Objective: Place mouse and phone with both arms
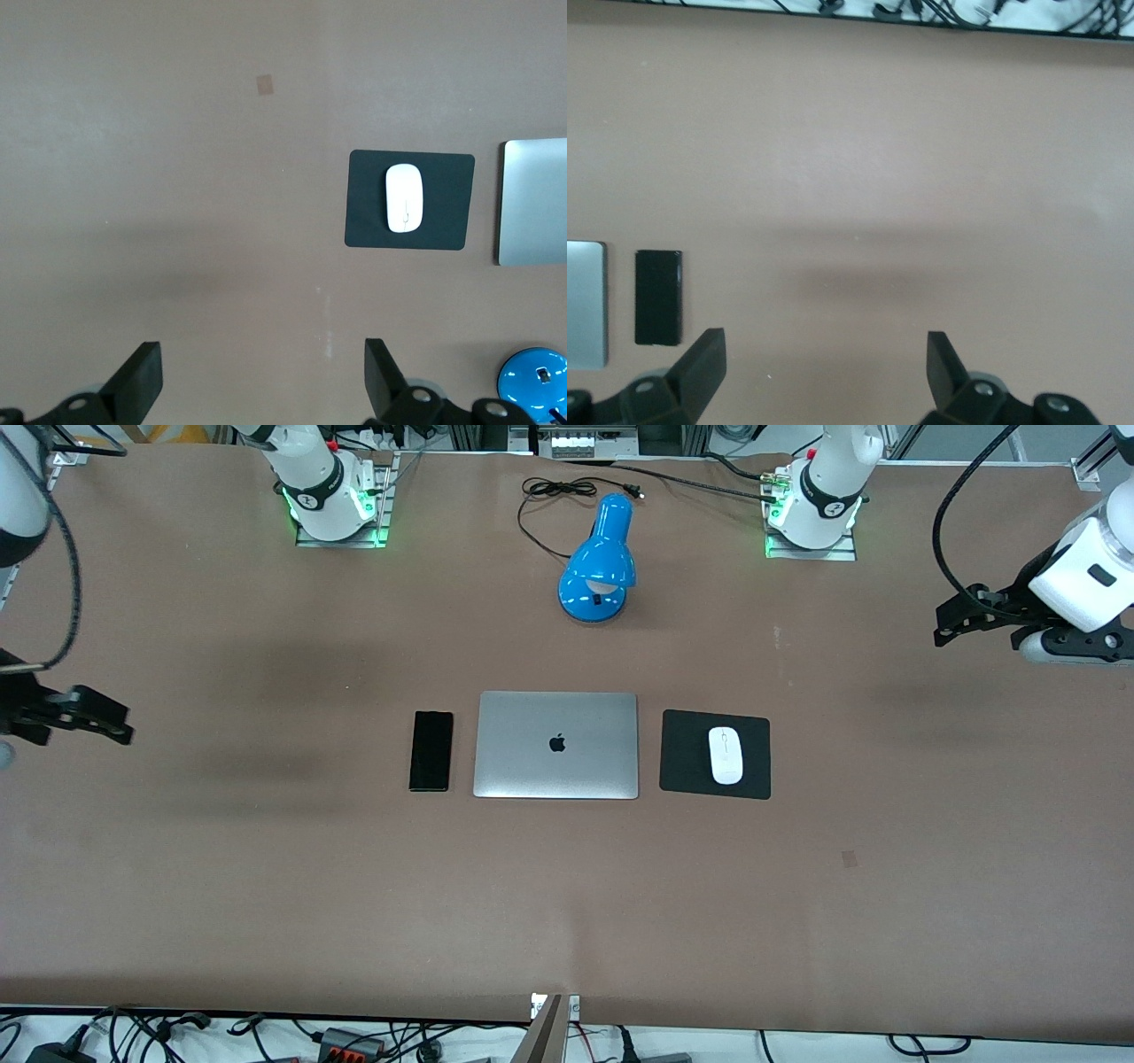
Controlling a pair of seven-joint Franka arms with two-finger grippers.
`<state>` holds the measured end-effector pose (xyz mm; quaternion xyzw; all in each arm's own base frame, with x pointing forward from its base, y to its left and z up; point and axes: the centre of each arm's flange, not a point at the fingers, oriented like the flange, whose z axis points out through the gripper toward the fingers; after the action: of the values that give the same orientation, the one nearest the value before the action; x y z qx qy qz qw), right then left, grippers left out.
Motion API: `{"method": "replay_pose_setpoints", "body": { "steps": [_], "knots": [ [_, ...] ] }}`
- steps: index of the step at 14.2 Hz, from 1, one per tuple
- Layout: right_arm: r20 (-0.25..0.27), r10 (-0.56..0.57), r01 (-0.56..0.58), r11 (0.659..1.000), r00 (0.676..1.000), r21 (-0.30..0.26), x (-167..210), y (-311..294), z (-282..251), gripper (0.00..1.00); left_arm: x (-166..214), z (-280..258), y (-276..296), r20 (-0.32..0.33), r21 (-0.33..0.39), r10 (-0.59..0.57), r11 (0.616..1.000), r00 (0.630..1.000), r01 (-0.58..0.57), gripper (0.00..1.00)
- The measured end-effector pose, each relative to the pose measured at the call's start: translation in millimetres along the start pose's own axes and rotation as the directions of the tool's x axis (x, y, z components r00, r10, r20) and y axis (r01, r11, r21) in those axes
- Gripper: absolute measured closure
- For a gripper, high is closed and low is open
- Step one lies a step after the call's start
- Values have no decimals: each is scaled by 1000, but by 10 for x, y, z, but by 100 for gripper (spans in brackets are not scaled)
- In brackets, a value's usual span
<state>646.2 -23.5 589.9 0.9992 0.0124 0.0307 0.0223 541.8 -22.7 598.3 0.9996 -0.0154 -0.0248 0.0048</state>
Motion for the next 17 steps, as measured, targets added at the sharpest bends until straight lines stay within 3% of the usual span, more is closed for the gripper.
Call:
{"method": "replay_pose_setpoints", "body": {
  "steps": [2,5,12,17],
  "knots": [
    [35,2,-2,1000,999,2,-101,-4,-35,0,19,0,44,-1,0,8,1000,1000,-8,0],
    [44,-1,0,1000,999,3,-238,-29,-76,0,21,-8,73,-3,1,13,1000,1000,-13,0],
    [40,-6,6,1000,999,5,-832,-72,48,0,24,-59,75,-13,1,13,1000,1000,-13,0],
    [26,-10,10,1000,1000,5,-895,-91,25,0,25,-58,74,-13,1,12,1000,1000,-12,0]
  ]
}}
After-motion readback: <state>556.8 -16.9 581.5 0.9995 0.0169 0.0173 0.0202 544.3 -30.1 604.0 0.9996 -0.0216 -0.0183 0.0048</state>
